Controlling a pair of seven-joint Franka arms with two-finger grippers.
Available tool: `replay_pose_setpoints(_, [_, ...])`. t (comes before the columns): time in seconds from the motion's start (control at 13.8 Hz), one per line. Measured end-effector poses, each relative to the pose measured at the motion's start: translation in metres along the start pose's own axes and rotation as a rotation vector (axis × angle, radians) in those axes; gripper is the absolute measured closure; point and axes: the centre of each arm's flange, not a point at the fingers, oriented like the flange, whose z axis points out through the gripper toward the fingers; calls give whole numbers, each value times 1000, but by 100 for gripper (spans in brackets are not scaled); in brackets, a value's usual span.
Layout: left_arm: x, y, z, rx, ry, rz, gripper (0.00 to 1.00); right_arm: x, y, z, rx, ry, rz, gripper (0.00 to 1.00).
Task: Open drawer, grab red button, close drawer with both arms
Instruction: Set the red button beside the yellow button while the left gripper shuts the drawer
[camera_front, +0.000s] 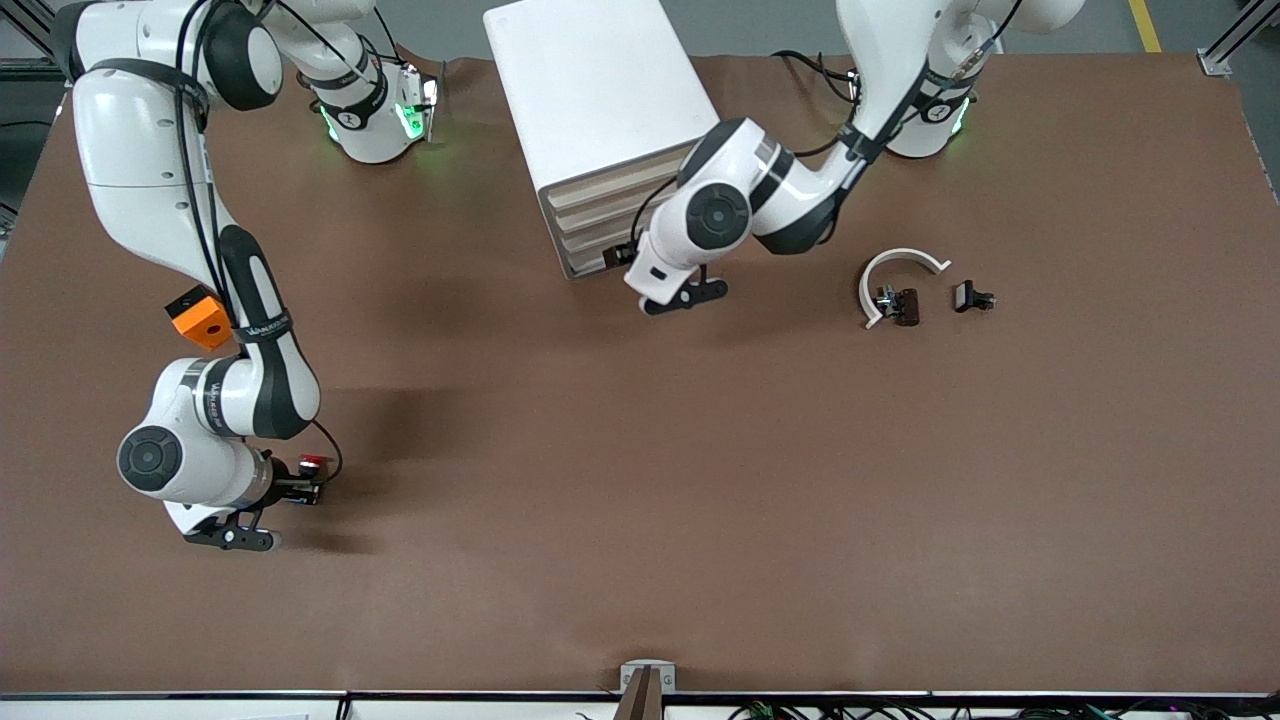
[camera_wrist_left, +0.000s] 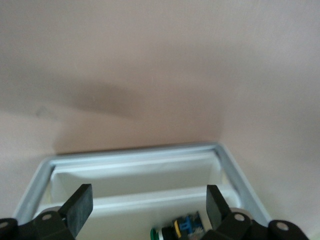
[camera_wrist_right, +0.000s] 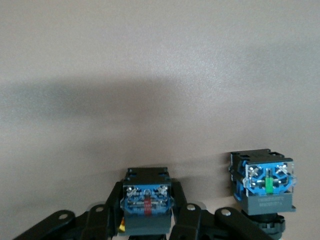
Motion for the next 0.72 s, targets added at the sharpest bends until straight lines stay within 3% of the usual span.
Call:
replay_pose_setpoints(0.22, [25, -12, -20, 26, 35, -6, 0, 9, 1, -3, 1, 33, -1, 26])
replay_pose_setpoints(0.36, [39, -23, -40, 36, 26, -12, 0, 13, 1, -11, -2, 26, -4, 5])
replay_pose_setpoints(0.43, [45, -31, -56, 46, 12, 4, 0, 15, 1, -18, -5, 10, -6, 0])
replay_pose_setpoints(0.72, [59, -65, -119, 63, -23, 69, 0, 20, 0, -52, -9, -55, -7, 0])
